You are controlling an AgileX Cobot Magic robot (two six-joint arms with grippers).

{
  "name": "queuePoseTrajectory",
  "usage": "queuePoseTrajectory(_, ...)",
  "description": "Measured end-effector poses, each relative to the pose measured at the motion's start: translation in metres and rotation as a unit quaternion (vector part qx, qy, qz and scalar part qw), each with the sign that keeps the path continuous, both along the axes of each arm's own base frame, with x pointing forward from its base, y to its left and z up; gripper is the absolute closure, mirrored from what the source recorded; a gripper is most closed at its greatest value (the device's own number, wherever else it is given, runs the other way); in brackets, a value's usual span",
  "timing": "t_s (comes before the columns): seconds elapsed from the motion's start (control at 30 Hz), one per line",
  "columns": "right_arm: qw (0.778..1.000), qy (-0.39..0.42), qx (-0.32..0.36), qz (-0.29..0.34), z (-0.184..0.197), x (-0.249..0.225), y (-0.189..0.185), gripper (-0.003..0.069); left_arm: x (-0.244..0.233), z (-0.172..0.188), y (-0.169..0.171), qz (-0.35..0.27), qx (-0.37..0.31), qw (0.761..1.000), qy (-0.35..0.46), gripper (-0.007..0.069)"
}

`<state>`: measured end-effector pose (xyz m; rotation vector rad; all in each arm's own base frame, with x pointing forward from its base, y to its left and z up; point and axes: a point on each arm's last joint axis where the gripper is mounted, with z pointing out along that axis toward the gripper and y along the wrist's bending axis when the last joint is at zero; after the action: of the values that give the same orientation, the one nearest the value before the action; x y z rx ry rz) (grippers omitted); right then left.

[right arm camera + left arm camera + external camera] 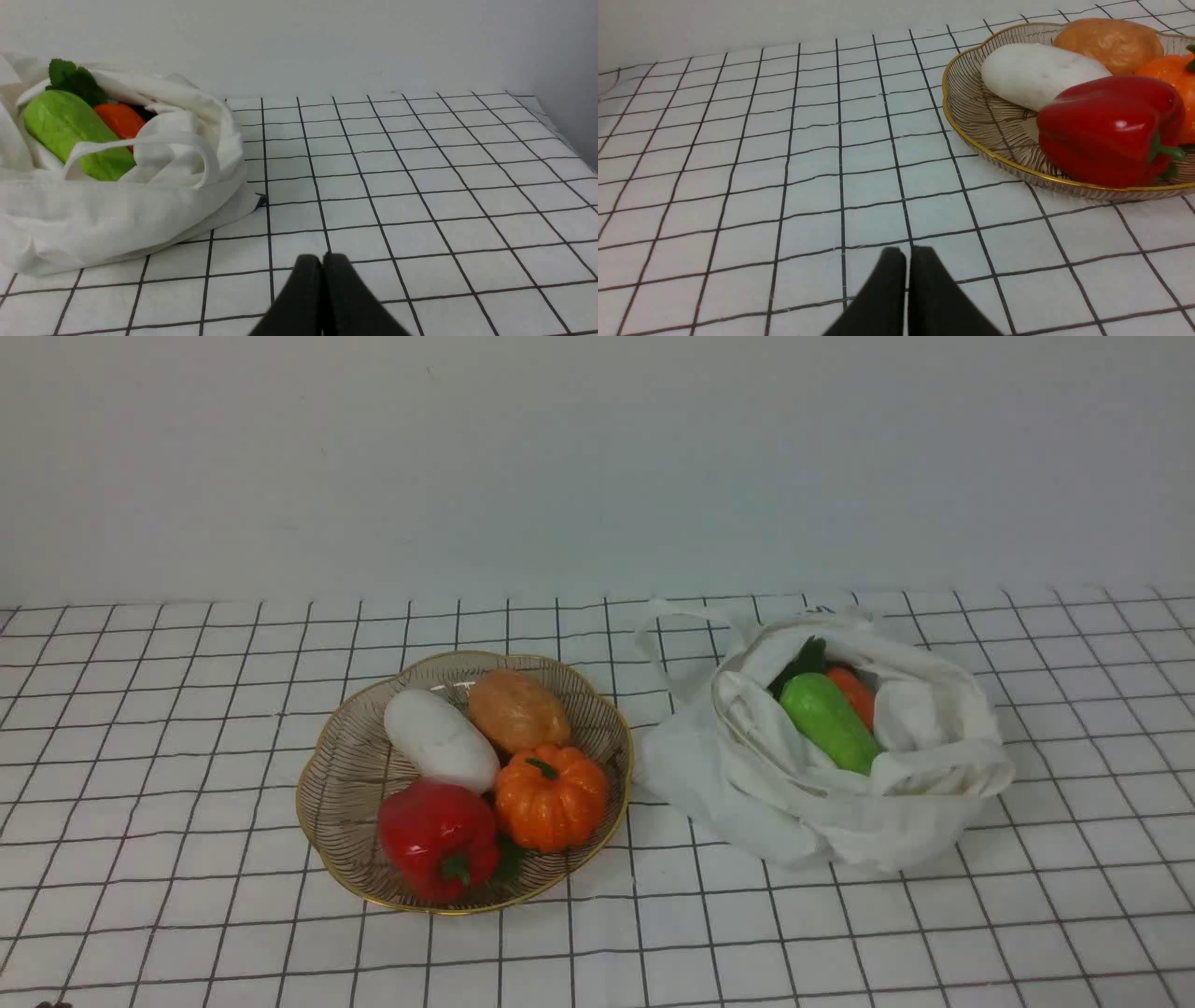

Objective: Take vegetables from bag on white checkered tablecloth place on plate.
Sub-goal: 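Reach into the cloth bag and grasp the green vegetable inside with the right gripper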

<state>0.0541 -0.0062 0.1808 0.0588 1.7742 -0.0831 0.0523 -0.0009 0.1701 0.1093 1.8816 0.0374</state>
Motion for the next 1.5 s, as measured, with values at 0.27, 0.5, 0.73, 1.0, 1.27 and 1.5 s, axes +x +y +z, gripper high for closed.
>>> queuePoseTrajectory(0.27, 1.0, 0.0, 0.0, 0.0, 0.0, 0.0, 0.0, 0.0674, 0.0, 0.0, 0.0, 0.0, 0.0, 1.0, 0.0, 0.0633)
queuePoseTrajectory(0.5, 1.0, 0.0, 0.002, 0.0, 0.0, 0.0, 0.0, 0.0674, 0.0, 0.0, 0.0, 0.0, 0.0, 1.0, 0.0, 0.0633)
queuePoseTrajectory(0.73, 1.0, 0.0, 0.002, 0.0, 0.0, 0.0, 0.0, 0.0674, 0.0, 0.0, 0.0, 0.0, 0.0, 1.0, 0.0, 0.0633)
queuePoseTrajectory(1.0, 0.99, -0.077, 0.113, 0.028, 0.012, 0.002, 0.004, 0.0674, 0.0, 0.0, 0.0, 0.0, 0.0, 1.0, 0.0, 0.0633)
queuePoseTrajectory(1.27, 0.967, -0.187, 0.172, 0.013, 0.03, 0.001, 0.003, 0.0674, 0.0, 0.0, 0.0, 0.0, 0.0, 1.0, 0.0, 0.0633)
queuePoseTrajectory(1.5, 0.947, -0.229, 0.224, 0.012, 0.038, 0.0, 0.001, 0.0674, 0.0, 0.0, 0.0, 0.0, 0.0, 1.0, 0.0, 0.0633)
